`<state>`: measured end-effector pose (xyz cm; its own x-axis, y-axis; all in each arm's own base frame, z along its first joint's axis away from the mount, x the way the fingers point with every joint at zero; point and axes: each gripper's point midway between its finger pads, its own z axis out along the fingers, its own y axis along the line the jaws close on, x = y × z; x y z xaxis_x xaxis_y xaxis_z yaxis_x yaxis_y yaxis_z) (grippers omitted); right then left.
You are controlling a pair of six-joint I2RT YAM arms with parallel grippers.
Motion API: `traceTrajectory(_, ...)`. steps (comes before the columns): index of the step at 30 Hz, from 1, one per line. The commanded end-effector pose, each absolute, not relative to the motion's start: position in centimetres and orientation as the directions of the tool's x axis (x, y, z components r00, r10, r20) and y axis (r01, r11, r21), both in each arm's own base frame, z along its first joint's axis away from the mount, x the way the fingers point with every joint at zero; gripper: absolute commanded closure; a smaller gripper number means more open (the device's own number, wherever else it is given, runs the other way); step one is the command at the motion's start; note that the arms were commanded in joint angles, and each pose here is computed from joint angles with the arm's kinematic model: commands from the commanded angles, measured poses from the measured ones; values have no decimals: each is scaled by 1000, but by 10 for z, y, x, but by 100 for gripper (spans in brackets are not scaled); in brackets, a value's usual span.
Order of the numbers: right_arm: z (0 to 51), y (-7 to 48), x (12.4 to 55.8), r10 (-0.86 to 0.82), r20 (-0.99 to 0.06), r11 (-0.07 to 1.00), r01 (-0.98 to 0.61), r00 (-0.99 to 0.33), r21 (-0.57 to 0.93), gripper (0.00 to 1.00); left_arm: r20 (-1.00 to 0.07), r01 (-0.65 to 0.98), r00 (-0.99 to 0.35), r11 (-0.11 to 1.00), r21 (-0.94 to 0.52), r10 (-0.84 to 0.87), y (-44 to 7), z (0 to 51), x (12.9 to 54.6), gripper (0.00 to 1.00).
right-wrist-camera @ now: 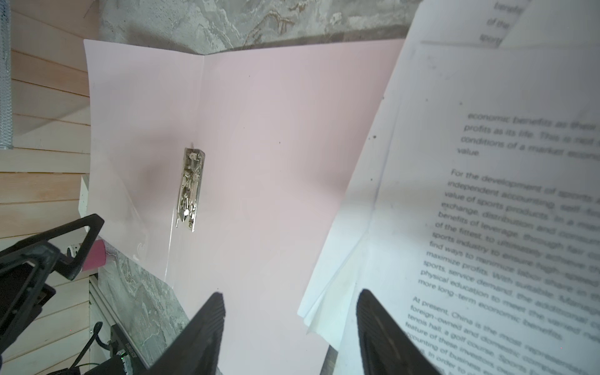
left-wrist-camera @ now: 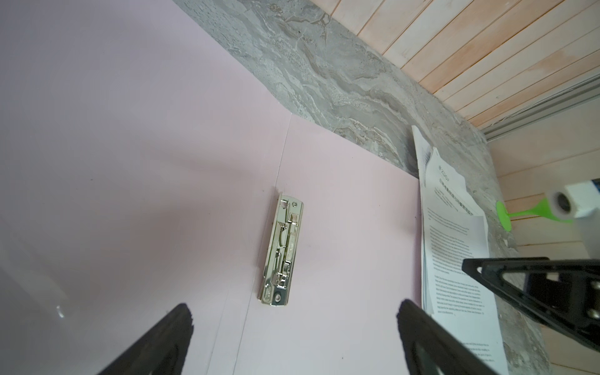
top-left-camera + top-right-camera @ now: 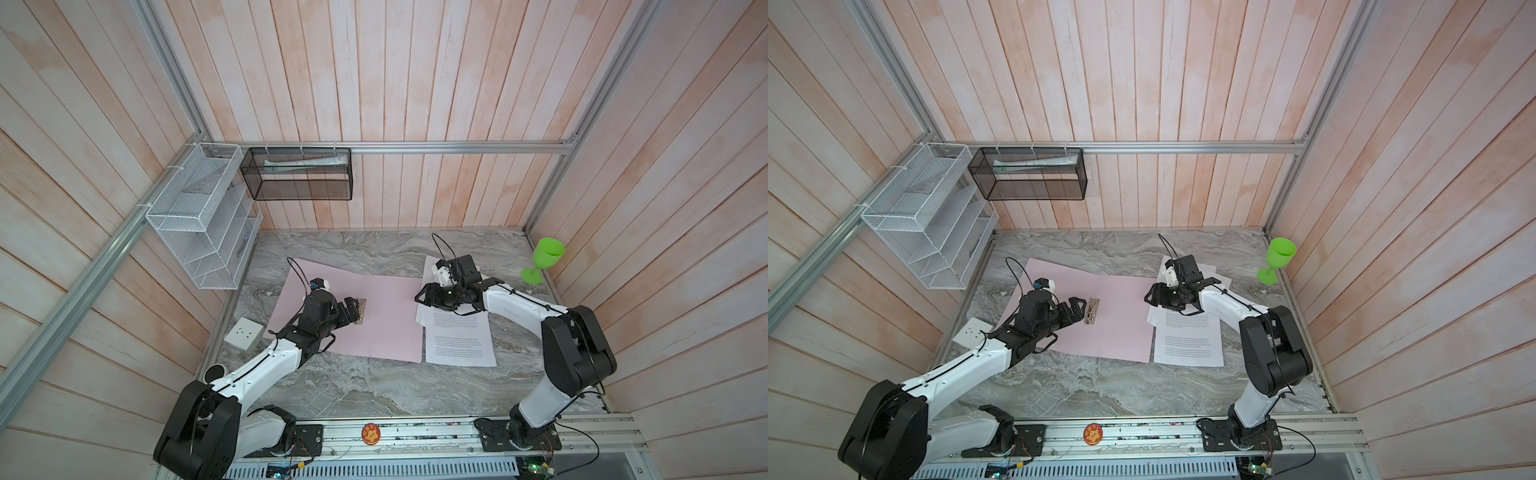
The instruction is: Put the files into the folder
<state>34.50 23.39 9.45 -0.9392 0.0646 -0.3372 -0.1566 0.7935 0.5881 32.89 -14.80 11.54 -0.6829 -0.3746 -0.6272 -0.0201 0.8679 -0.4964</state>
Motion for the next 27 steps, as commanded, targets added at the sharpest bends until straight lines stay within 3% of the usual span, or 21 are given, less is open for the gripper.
traceTrajectory(1,100,229,327,86,-323,782,-137,-943,609,37,-658,28,-667,870,-493,-351,-158,124,339,1)
traceTrajectory(6,93,220,300,119,-284,769,-93,-951,633,37,-658,26,-683,889,-457,-318,-166,105,347,9)
traceTrajectory(14,93,212,296,142,-305,784,-82,-942,615,37,-636,-17,-737,947,-321,-229,-181,66,370,41)
traceTrajectory(21,95,213,298,138,-321,778,-98,-937,621,37,-608,-76,-763,965,-253,-219,-178,46,383,56)
traceTrajectory(27,93,211,297,133,-323,775,-105,-937,623,37,-590,-108,-777,969,-223,-222,-175,37,384,60)
